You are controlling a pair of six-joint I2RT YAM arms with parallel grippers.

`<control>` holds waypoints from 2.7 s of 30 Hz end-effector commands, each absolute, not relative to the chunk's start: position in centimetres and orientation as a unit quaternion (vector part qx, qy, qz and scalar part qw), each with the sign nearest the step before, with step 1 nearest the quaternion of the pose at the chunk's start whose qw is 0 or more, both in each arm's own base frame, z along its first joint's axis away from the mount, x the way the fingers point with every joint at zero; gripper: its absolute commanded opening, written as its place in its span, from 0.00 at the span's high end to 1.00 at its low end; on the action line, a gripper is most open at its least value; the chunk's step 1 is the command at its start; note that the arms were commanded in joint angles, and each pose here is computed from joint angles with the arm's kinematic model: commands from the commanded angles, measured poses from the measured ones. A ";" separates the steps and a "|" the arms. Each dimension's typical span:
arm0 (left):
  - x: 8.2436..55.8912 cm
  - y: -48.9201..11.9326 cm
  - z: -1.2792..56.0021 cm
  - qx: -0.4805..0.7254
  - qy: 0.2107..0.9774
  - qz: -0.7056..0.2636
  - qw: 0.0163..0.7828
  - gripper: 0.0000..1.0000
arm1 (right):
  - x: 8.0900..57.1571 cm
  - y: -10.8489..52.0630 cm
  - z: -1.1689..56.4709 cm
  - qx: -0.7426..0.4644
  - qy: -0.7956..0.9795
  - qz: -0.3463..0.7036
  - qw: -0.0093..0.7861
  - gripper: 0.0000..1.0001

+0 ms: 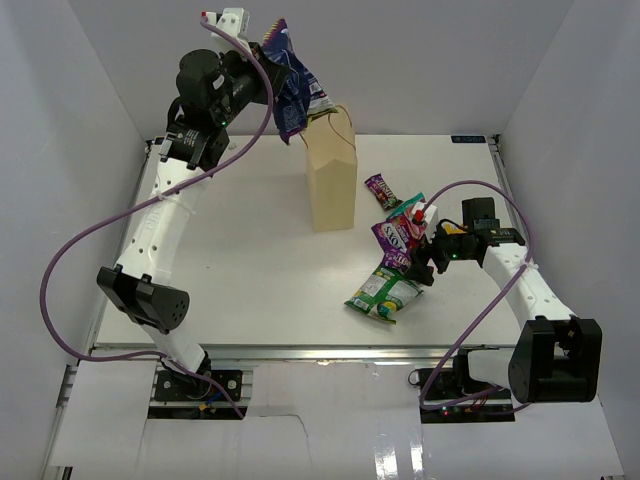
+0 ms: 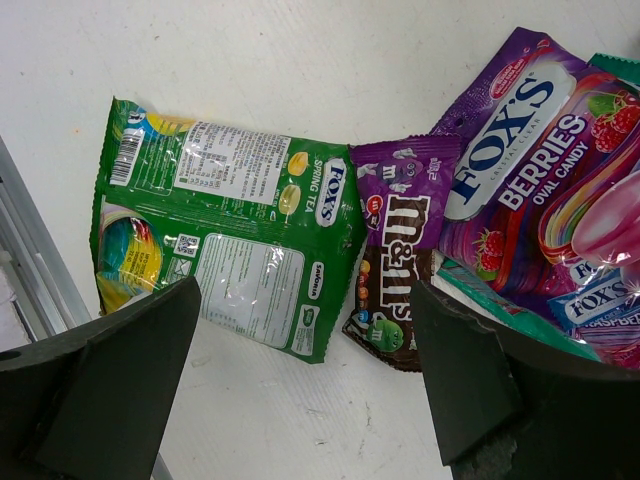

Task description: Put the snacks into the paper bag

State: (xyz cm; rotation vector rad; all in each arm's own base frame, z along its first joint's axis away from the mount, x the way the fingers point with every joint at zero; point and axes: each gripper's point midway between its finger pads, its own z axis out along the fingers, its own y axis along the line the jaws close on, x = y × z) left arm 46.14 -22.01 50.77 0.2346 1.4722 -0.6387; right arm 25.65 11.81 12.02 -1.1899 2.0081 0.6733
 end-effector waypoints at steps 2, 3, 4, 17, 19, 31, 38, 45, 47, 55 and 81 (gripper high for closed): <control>41.0 -19.2 62.2 0.104 0.531 -0.275 0.795 1.00 | 26.2 12.2 13.1 -0.467 0.760 0.261 0.370 0.09; 40.8 -19.1 62.4 0.104 0.528 -0.275 0.797 1.00 | 26.2 12.2 13.1 -0.467 0.760 0.261 0.370 0.09; 40.7 -19.1 62.6 0.104 0.526 -0.275 0.798 1.00 | 26.1 12.2 13.1 -0.467 0.760 0.261 0.370 0.09; 40.5 -18.6 63.2 0.106 0.519 -0.259 0.808 1.00 | 26.1 12.2 12.9 -0.466 0.761 0.264 0.367 0.09; 40.8 -18.7 62.8 0.107 0.523 -0.256 0.806 1.00 | 26.2 12.3 13.0 -0.466 0.759 0.265 0.369 0.09; 44.5 -22.5 58.1 0.133 0.560 -0.288 0.766 1.00 | 26.2 12.2 12.9 -0.465 0.761 0.265 0.367 0.09; 46.2 -24.9 54.6 0.152 0.587 -0.267 0.749 1.00 | 26.1 12.3 12.8 -0.464 0.761 0.267 0.366 0.09; 47.7 -27.3 49.9 0.172 0.622 -0.238 0.726 1.00 | 25.9 12.4 12.5 -0.464 0.761 0.271 0.364 0.09; 48.4 -27.8 48.4 0.175 0.634 -0.231 0.717 1.00 | 25.8 12.4 12.4 -0.463 0.762 0.273 0.362 0.09; 49.4 -29.0 44.8 0.173 0.663 -0.229 0.691 0.59 | 25.7 12.9 12.7 -0.472 0.752 0.278 0.366 0.09; 27.1 -15.9 37.5 0.001 0.703 -0.306 0.642 0.11 | 40.4 8.5 15.0 -0.280 0.876 0.095 0.382 0.10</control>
